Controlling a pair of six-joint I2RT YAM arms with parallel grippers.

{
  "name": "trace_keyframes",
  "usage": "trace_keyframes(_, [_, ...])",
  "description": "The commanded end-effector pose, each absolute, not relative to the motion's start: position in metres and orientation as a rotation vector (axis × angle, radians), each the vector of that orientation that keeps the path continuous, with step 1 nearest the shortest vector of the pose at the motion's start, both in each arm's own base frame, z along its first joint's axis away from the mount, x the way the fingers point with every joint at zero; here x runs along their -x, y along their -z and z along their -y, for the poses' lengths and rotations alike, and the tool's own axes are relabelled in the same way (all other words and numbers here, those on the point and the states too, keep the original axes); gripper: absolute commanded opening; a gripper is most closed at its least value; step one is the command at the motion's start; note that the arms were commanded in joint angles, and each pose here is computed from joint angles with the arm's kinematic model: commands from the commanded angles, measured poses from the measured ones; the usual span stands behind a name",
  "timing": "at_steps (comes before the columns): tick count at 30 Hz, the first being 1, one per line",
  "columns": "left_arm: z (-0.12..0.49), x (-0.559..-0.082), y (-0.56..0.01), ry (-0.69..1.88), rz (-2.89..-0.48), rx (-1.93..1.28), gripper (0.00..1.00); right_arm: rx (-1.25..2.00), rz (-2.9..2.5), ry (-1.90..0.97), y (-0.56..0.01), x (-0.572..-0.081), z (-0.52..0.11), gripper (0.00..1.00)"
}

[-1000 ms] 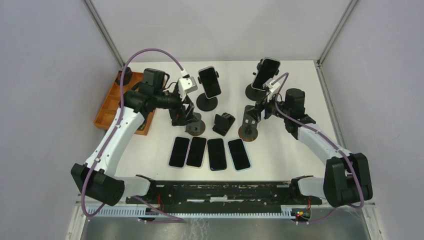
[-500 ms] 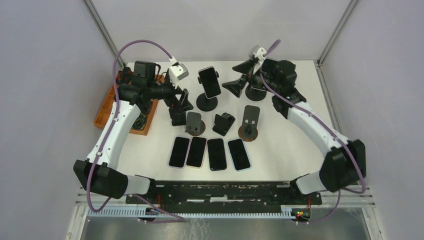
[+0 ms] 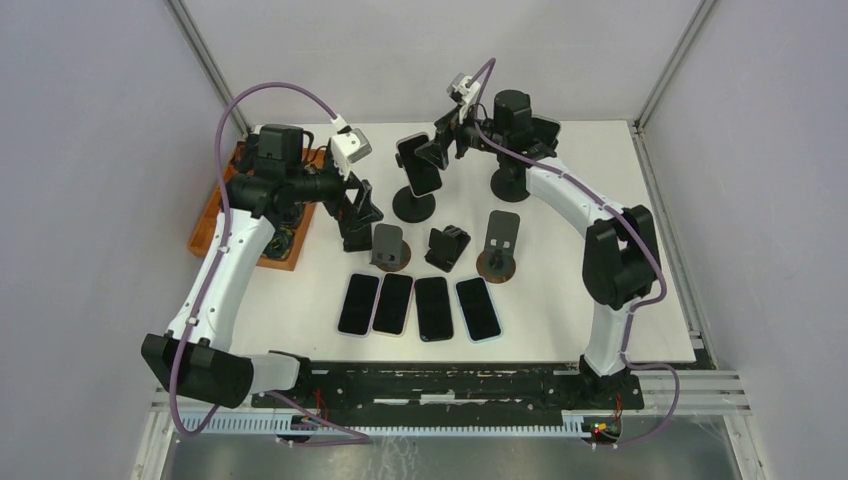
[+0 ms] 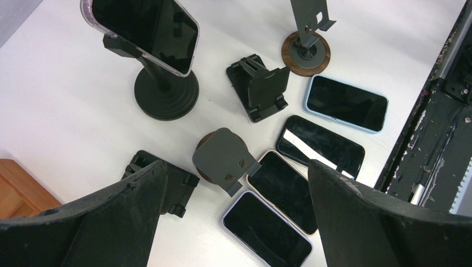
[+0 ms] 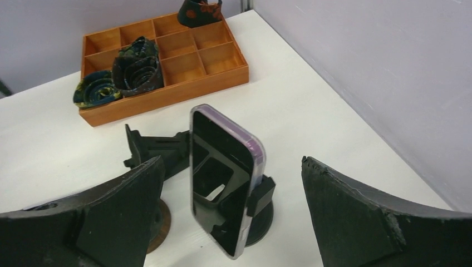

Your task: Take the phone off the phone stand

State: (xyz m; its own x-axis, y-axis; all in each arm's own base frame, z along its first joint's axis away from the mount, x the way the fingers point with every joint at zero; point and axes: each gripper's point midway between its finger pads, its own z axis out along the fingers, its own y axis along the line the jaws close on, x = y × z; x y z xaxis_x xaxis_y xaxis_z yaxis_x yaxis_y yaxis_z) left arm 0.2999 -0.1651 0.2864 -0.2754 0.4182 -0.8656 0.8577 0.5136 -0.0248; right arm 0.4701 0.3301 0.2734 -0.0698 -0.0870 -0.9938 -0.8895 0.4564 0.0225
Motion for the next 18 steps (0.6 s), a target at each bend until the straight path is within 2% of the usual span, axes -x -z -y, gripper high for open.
trace_keyframes(1, [0.167, -0.285, -0.287, 0.678, -1.857, -1.107, 1.00, 0.945, -1.408, -0.807, -0.293, -0.488, -0.340, 0.98])
trace_keyframes(7, [0.167, -0.273, -0.284, 0.697, -1.850, -1.153, 1.00, 0.961, -1.415, -0.820, -0.275, -0.505, -0.349, 0.98])
trace_keyframes(13, [0.168, -0.268, -0.283, 0.715, -1.838, -1.185, 1.00, 1.003, -1.393, -0.904, -0.264, -0.501, -0.359, 0.98])
trace_keyframes(15, [0.168, -0.268, -0.281, 0.715, -1.841, -1.189, 1.00, 1.019, -1.377, -0.947, -0.264, -0.496, -0.362, 0.95])
trace_keyframes(18, [0.168, -0.269, -0.280, 0.716, -1.840, -1.193, 1.00, 1.028, -1.372, -0.978, -0.263, -0.492, -0.365, 0.84])
